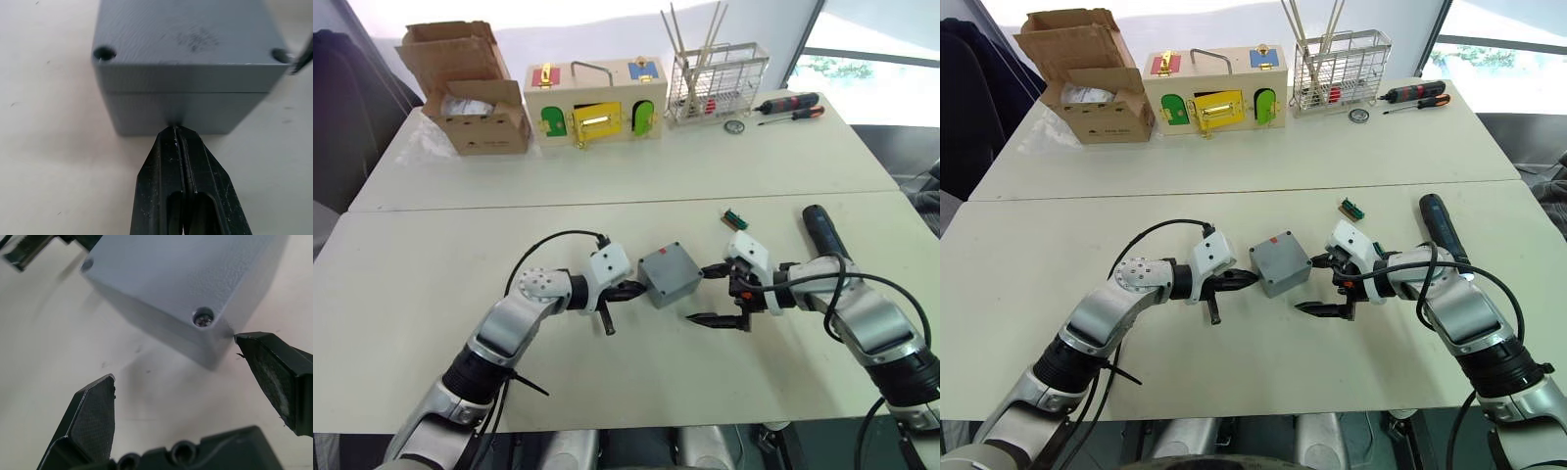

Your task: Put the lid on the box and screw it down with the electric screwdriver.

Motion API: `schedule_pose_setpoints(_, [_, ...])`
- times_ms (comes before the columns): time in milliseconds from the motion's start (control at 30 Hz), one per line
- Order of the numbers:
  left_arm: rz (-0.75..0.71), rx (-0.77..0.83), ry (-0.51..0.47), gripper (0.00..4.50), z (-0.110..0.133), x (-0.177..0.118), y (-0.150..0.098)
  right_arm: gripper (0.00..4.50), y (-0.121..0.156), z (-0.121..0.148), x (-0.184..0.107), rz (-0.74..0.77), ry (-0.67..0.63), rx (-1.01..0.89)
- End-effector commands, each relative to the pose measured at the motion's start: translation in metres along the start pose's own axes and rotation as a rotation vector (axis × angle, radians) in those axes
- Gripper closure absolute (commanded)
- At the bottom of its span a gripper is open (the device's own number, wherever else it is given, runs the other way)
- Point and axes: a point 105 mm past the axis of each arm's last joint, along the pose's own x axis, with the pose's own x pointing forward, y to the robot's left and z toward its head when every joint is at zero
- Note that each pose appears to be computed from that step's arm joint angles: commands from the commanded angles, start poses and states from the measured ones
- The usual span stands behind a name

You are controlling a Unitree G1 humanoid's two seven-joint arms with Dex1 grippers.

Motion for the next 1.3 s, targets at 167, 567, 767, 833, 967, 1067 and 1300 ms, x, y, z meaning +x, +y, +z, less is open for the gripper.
schedule_pose_setpoints(167, [0.012,0.055,-0.045,4.50,0.014,-0.003,0.005,0.01,0.021,0.014,0.008,0.015,-0.075,0.029])
schedule_pose_setpoints(567, [-0.021,0.075,0.000,4.50,0.008,-0.014,0.003,0.01,-0.006,0.010,-0.032,-0.166,-0.034,0.056])
schedule_pose_setpoints(767, [-0.021,0.024,-0.046,4.50,0.021,-0.050,0.013,0.01,-0.034,0.041,-0.094,-0.339,-0.234,0.208])
schedule_pose_setpoints(833, [-0.054,0.015,-0.087,4.50,0.034,-0.060,0.015,0.01,-0.046,0.042,-0.108,-0.391,-0.297,0.255])
schedule_pose_setpoints(967, [-0.060,0.022,-0.159,4.50,0.055,-0.060,0.020,0.01,-0.085,0.026,-0.113,-0.598,-0.334,0.249])
schedule_pose_setpoints(1067, [-0.090,0.032,-0.212,4.50,0.071,-0.053,0.012,0.01,-0.113,0.011,-0.102,-0.745,-0.306,0.185])
schedule_pose_setpoints(1300, [-0.122,0.023,-0.223,4.50,0.073,-0.045,-0.004,1.75,-0.125,0.005,-0.072,-0.720,-0.316,0.137])
